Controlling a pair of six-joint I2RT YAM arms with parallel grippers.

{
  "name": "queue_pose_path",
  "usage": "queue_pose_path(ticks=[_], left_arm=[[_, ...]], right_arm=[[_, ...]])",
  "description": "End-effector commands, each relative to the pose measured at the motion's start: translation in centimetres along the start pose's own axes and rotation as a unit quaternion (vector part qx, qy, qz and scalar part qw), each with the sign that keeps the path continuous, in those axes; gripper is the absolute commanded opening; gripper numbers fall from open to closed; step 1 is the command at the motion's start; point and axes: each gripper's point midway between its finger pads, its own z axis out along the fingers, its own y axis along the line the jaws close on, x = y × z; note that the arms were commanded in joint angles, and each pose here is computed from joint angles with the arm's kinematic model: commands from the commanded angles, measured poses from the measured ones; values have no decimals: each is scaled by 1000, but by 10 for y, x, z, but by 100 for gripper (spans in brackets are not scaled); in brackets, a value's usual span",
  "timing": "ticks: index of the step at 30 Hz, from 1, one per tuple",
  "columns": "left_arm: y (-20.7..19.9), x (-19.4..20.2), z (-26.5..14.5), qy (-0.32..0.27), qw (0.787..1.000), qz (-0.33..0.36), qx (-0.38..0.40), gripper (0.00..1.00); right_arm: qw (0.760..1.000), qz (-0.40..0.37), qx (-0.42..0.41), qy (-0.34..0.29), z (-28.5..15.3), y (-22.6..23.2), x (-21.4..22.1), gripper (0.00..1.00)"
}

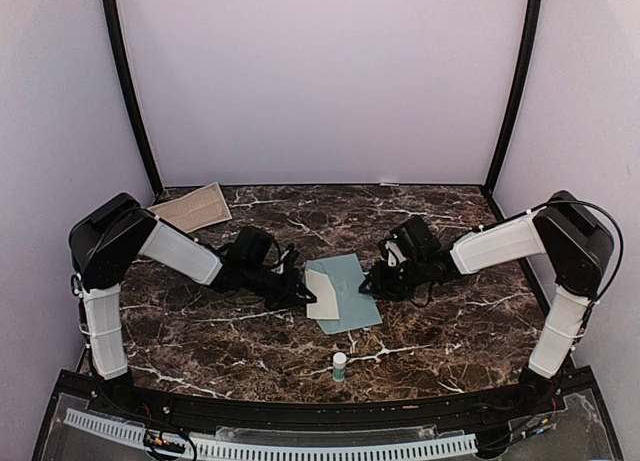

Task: Place the letter into the envelope and seal it
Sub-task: Place the letter in the envelope.

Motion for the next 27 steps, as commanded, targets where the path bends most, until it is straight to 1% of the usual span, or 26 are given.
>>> queue_pose_path(ticks=[1,20,27], left_arm=[[-11,3,6,6,1000,8,13,0],[-23,0,23,-18,1000,0,19,0],[-25,2,33,-12,1000,1,18,0]], right_arm=[[1000,9,5,13,5,-5,5,38],[1000,5,6,17,8,1,10,37],[1000,1,6,16,9,6,10,37]])
